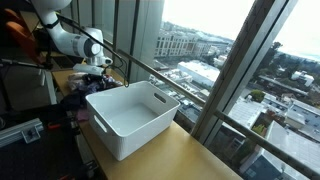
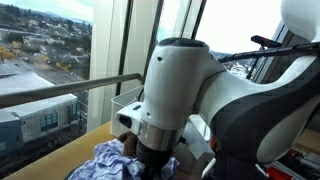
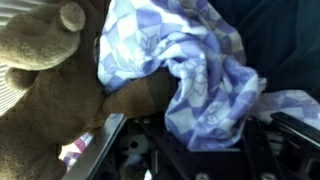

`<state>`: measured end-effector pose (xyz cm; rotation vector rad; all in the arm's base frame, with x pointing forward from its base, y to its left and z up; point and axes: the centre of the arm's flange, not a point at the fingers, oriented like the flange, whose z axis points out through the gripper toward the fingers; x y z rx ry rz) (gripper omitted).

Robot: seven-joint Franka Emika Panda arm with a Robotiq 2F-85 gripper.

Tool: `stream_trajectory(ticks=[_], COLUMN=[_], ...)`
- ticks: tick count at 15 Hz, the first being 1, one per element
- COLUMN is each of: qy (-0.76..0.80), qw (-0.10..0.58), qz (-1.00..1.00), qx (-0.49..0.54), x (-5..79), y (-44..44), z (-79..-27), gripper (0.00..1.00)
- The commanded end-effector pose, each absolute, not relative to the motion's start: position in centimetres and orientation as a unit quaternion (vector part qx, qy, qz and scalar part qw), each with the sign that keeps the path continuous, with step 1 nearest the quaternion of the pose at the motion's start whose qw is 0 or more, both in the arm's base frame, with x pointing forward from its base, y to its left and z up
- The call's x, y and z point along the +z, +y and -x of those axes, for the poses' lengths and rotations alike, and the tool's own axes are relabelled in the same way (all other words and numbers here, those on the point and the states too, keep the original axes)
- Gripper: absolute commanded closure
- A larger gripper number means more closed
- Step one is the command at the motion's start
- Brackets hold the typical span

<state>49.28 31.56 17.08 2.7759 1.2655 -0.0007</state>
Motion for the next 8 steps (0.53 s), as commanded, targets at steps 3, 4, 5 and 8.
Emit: stream_trajectory(ticks=[3, 4, 5, 8], qy=[0.36, 0.348, 0.338, 0.304], qw=[0.02, 0.011, 0.003, -0.021], qz=[-0.933, -0.937, -0.941, -0.952], qx=[-0.009, -0.007, -0.006, 0.007], x=[27.1, 28.8, 30.7, 36.7], y=[27.8, 27.3, 26.6, 23.7], z=[-48.7, -48.9, -49.1, -50.2], gripper=[0.93, 0.98, 0.94, 0.95])
